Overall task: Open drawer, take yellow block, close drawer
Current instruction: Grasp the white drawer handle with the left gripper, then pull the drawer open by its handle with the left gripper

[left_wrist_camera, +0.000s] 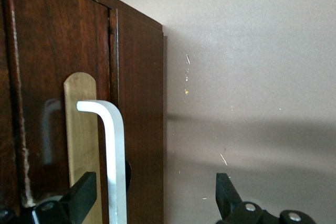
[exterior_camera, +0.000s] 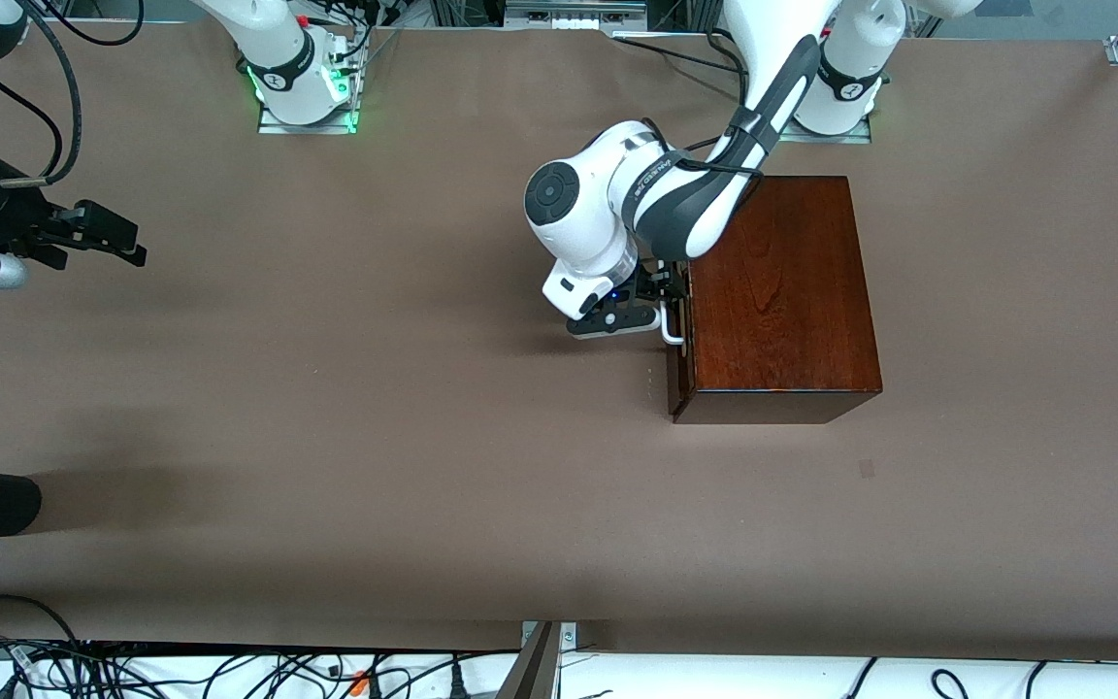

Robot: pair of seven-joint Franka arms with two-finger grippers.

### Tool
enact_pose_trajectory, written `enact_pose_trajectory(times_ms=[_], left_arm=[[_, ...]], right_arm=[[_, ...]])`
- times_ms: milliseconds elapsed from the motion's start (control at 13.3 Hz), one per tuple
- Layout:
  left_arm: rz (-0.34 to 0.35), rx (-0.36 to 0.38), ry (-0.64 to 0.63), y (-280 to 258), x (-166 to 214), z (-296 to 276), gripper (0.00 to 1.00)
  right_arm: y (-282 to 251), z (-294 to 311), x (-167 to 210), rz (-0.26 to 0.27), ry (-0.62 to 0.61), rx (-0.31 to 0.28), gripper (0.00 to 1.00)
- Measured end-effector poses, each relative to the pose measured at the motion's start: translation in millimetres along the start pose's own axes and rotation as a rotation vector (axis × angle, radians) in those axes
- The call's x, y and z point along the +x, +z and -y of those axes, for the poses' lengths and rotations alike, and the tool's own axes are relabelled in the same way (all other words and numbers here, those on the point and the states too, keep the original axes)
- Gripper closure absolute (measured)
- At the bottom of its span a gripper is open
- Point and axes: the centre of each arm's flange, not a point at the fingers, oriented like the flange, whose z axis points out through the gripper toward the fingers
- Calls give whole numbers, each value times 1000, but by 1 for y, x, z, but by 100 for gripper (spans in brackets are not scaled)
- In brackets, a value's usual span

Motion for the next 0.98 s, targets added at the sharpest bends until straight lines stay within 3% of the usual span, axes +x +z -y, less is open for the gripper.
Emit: enact_pose_trajectory(times_ms=[526,977], left_arm=[[8,12,-3,21,-2,-11,0],[46,-113,-47,9,1,-20,0]], right_arm=[[0,0,0,0,0,0,0],[0,0,0,0,0,0,0]])
